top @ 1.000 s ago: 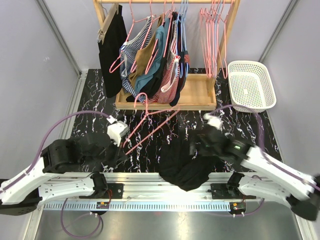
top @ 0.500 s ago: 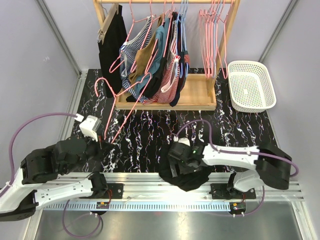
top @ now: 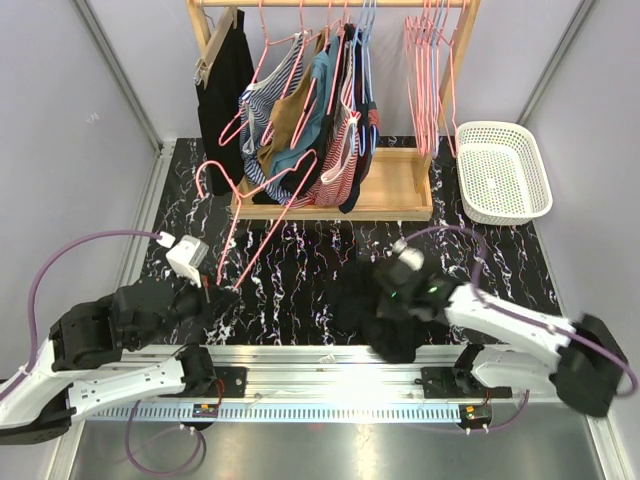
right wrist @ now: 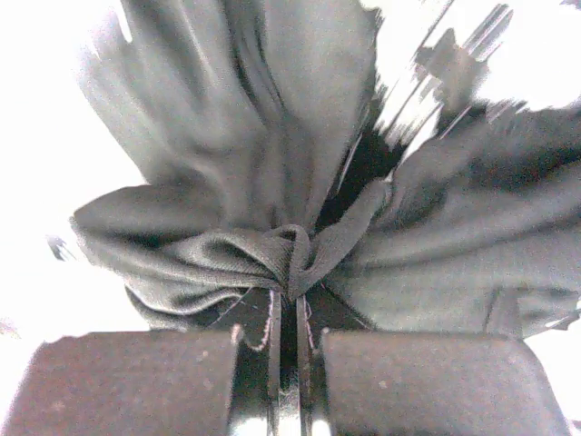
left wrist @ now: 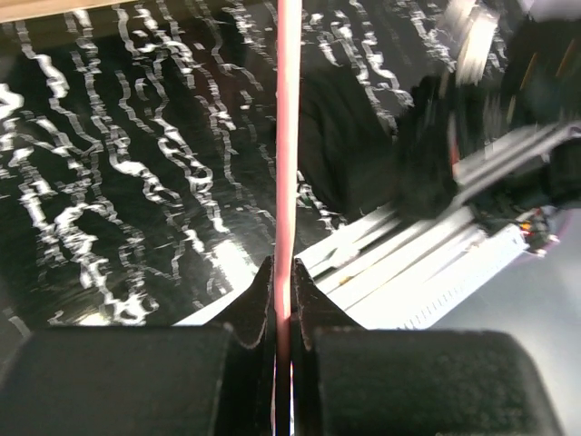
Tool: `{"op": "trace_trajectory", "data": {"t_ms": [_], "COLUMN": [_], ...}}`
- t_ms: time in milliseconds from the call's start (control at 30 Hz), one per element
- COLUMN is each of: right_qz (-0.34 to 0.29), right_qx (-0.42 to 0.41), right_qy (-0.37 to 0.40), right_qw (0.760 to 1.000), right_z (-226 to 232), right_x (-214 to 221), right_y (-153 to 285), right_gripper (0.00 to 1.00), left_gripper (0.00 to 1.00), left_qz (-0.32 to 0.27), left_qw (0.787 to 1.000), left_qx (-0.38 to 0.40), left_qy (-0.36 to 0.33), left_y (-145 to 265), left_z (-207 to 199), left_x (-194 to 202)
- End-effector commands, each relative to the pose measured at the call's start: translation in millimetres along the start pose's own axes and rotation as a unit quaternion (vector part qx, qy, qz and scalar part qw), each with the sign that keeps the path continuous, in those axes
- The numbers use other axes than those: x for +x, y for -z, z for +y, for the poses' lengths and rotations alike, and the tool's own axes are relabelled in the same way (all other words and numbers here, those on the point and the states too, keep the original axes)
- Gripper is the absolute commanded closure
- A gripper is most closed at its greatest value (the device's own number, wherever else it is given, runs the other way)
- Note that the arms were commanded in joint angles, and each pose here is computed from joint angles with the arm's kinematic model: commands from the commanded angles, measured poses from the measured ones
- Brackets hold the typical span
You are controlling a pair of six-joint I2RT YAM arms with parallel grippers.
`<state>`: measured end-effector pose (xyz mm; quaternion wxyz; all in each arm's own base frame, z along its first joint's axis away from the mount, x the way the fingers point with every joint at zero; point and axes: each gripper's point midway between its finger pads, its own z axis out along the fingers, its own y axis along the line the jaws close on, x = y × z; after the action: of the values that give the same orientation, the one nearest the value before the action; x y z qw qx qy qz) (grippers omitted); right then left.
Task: Remove the tank top from the hanger
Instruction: Place the tank top into the basket
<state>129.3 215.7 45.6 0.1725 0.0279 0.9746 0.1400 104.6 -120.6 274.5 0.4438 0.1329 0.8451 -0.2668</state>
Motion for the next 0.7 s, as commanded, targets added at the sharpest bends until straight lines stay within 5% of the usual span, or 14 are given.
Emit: {"op": "trace_trajectory", "data": {"t_ms": [0,167,400,667], "right_qz": [-0.161,-0.293,-0.388,-0.513], "right_qx": [0.002,0.034,0.026,-0.075], "right_qy": [-0.070,-0.183,-0.279,-0.244], "right_qw": [0.984,0.938,0.878,0.819], "right_z": [-25,-95,-159,-155], "right_x": [-100,-186,-277,-444], "right_y": [42,105,171,277], "right_gripper": [1.00,1.00,1.00,1.00], "left_gripper": [1.00,1.00,1.00,1.00], "left_qz": [-0.032,0.002,0.009,0.033], "left_qw": [0.997,0.993,0.990,0.986], "left_qx": [0.070,0.118,0.137,0.163], "left_qy": [0.021,0.007,0.001,-0.009], "left_y": [1,-3,-5,-13], "left_z": [-27,-47,-56,-69], "left_x": [-14,-2,0,10]}}
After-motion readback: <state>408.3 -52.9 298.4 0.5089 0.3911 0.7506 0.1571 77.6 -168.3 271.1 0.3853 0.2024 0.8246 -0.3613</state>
